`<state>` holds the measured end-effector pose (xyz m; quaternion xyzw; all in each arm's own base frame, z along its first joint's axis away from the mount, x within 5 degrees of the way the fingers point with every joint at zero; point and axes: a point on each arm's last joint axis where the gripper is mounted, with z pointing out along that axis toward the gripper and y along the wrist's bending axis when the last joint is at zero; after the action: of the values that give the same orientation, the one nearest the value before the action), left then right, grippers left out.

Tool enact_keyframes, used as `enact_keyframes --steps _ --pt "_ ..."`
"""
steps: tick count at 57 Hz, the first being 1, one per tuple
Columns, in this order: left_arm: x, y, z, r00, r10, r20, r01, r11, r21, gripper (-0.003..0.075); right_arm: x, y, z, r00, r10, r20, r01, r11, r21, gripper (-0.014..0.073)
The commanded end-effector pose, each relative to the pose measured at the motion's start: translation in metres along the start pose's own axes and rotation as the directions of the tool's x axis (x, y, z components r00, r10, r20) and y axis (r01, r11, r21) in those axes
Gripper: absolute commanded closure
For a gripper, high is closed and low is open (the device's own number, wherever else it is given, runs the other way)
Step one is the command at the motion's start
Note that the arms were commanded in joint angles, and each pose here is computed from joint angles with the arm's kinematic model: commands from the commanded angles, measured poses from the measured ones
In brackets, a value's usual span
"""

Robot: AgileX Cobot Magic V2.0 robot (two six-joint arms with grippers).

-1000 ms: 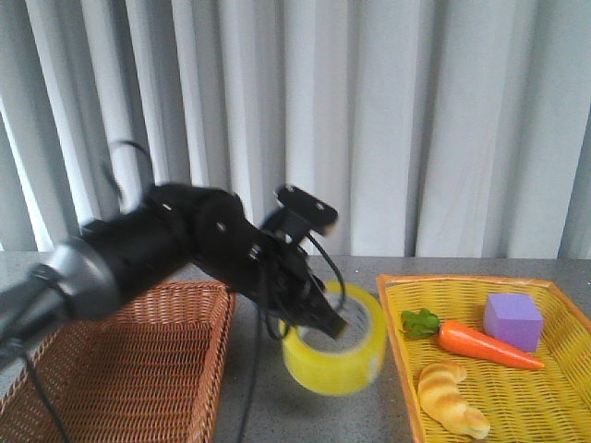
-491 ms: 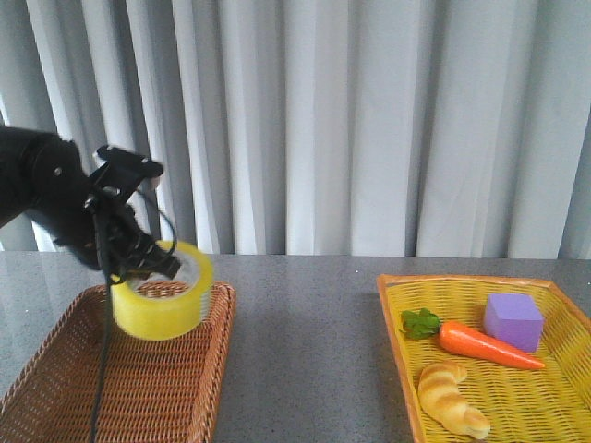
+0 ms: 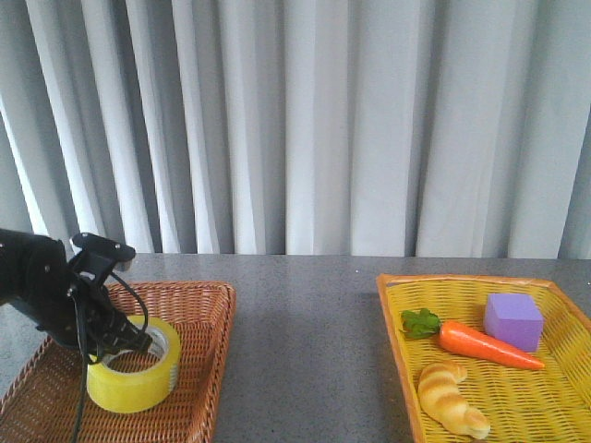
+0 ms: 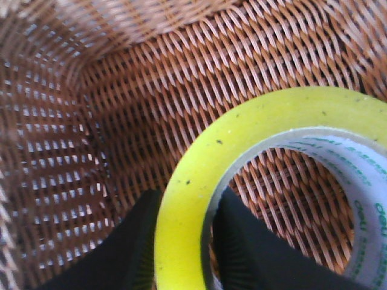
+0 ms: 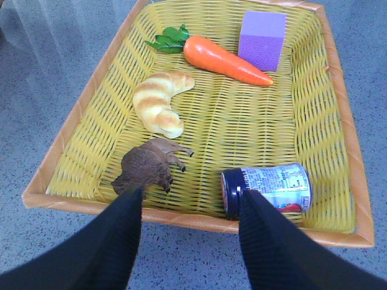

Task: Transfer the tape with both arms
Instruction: 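Lift the tape roll with the left gripper and lower it into the brown basket, then open the left gripper and withdraw it from the brown basket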

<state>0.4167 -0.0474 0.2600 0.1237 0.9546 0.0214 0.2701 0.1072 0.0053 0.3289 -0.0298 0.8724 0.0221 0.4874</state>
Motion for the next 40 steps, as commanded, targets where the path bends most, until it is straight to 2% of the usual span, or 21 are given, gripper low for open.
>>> enact_keyframes --steps 1,10,23,30,40 --pt "-0.016 0.003 -0.027 0.986 -0.019 0.168 0.021 1.000 -0.013 0.0538 -0.012 -0.001 -0.005 0.996 0.003 0.084 -0.004 1.000 0.012 0.0234" --pt "-0.015 0.002 -0.025 0.988 -0.024 0.155 0.026 1.000 -0.011 0.0497 -0.012 -0.001 -0.005 0.996 0.003 0.084 -0.004 1.000 0.012 0.0234" --pt "-0.012 0.002 -0.027 0.992 -0.025 0.127 0.026 1.000 -0.009 0.0290 -0.012 -0.001 -0.005 0.996 0.003 0.084 -0.004 1.000 0.012 0.0234" --pt "-0.013 0.003 -0.046 0.990 -0.025 0.138 0.027 1.000 -0.011 0.0212 -0.012 -0.001 -0.005 0.996 0.003 0.084 -0.004 1.000 0.012 0.0234" --pt "-0.010 0.005 -0.100 0.981 -0.028 0.190 0.033 0.999 -0.020 0.0202 -0.012 -0.001 -0.005 0.996 0.003 0.084 -0.004 1.000 0.012 0.0234"
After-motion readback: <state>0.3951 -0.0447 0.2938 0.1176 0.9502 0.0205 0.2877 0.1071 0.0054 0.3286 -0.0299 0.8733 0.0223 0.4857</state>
